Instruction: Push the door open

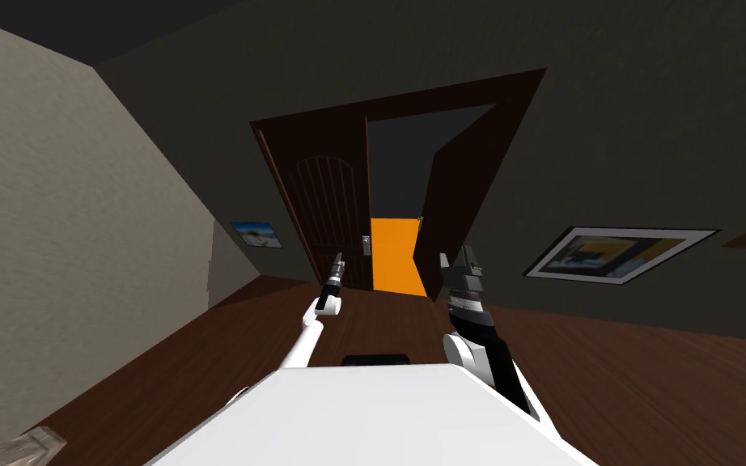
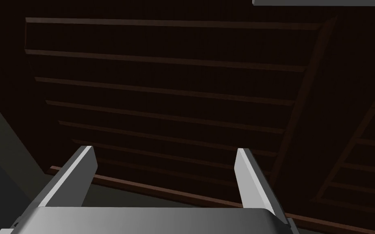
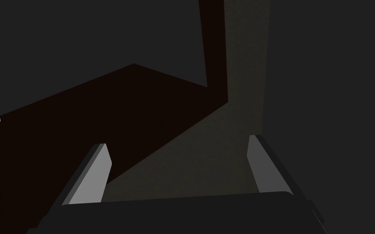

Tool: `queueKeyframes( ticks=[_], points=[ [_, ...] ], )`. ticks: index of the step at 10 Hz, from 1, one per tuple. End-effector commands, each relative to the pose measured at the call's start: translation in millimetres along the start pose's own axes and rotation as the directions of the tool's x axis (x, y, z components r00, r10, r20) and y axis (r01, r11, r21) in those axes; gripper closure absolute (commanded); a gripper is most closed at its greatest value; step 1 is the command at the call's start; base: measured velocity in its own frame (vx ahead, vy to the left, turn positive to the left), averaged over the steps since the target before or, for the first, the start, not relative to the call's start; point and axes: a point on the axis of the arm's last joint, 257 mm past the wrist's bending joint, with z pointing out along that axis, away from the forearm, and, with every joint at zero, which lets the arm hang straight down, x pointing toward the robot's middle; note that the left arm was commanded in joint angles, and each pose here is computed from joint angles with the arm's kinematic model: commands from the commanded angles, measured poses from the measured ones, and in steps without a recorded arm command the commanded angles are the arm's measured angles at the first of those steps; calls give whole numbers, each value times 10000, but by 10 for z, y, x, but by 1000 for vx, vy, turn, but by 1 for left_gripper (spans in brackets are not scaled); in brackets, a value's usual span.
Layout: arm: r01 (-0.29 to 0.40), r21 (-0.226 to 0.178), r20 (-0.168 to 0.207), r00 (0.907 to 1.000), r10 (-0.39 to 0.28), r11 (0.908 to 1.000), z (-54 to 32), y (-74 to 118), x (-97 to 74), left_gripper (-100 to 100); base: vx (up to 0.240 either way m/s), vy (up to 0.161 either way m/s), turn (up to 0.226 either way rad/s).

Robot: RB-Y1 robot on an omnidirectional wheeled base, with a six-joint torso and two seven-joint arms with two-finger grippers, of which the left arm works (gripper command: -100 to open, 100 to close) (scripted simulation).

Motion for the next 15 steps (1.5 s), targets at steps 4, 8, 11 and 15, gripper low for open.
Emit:
queueKeyframes(
  ticks=[4, 8, 11, 15],
  points=[
    [64, -511, -150, 9999, -72, 9987, 77, 239, 111, -100, 59, -3, -15],
    [139, -1105, -334, 9993, -177, 9938, 142, 479, 262, -100, 95, -9, -20],
    [176, -1364, -420, 9988, -235, 9905, 163, 579, 338, -100, 66, 1, -13],
    [246, -1939, -624, 9974, -374, 9807, 192, 787, 524, -100, 102, 0, -21]
  ],
)
